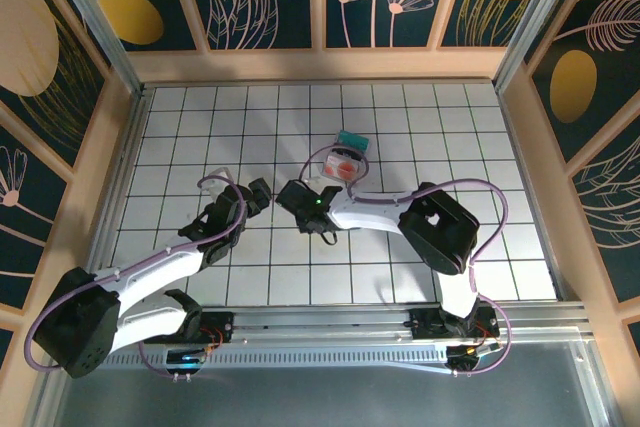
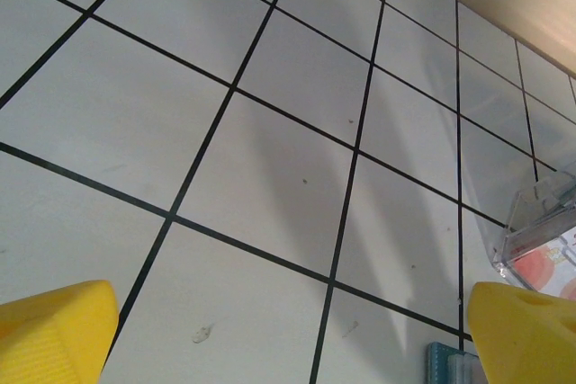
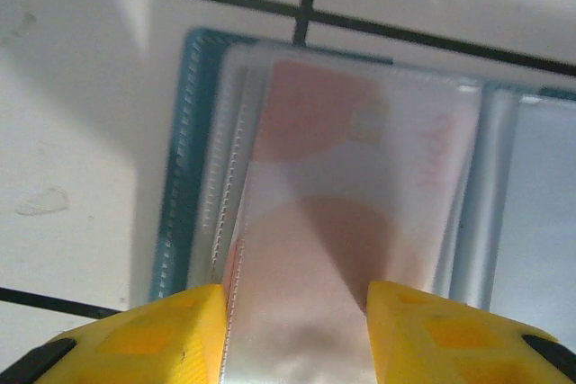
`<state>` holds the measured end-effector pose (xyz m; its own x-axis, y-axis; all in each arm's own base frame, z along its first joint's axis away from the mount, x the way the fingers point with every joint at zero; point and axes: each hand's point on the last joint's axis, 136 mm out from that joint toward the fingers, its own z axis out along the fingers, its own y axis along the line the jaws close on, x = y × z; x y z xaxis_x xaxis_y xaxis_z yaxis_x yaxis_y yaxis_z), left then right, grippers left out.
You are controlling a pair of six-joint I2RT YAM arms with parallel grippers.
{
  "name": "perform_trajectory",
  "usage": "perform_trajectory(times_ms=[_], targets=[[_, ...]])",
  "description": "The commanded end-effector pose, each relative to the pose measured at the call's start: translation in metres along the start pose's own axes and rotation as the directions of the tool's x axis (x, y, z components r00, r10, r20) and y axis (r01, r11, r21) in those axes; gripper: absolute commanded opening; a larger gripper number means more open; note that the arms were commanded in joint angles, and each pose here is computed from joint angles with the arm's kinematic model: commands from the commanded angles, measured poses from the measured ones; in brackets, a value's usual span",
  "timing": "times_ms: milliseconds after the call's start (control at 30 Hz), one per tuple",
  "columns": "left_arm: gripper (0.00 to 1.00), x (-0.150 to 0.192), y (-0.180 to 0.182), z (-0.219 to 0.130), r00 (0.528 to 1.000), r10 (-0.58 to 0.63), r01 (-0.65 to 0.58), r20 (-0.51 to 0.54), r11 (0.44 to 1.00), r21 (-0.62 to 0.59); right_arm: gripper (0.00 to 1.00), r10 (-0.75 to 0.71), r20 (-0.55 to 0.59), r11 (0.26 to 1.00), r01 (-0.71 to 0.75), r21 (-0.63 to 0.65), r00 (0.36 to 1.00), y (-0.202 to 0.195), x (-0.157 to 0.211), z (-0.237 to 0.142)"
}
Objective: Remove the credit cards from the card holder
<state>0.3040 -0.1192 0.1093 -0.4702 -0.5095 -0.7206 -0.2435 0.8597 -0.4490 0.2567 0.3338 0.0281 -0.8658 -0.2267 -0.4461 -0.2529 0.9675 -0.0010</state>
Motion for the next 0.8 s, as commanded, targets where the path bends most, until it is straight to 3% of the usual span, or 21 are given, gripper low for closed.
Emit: perform_trajectory(times_ms=[0, 533, 633, 767], targets=[[0.99, -0.006, -0.003, 0.001, 1.000, -0.022, 0.022, 0.019, 1.000, 0.003, 0.45, 0.031, -0.055, 0.999, -0.030, 0.016, 0.998, -0.010, 0.019, 0.008], [0.99, -0.012, -0.021, -0.002, 0.999, 0.044, -0.044, 0.003, 0.998, 0.050, 0.17, 0.069, 0.007, 0.997, -0.069, -0.038, 0.998, -0.012, -0.002, -0.009], [0.99, -0.015, -0.027, -0.001, 0.998, 0.065, -0.065, -0.001, 0.996, 0.063, 0.17, 0.076, 0.024, 0.997, -0.075, -0.021, 0.997, -0.016, -0.006, -0.013], [0.99, -0.017, -0.035, 0.000, 0.996, 0.088, -0.087, -0.003, 0.993, 0.080, 0.26, 0.084, 0.040, 0.996, -0.085, 0.010, 0.996, -0.024, -0.008, -0.016]])
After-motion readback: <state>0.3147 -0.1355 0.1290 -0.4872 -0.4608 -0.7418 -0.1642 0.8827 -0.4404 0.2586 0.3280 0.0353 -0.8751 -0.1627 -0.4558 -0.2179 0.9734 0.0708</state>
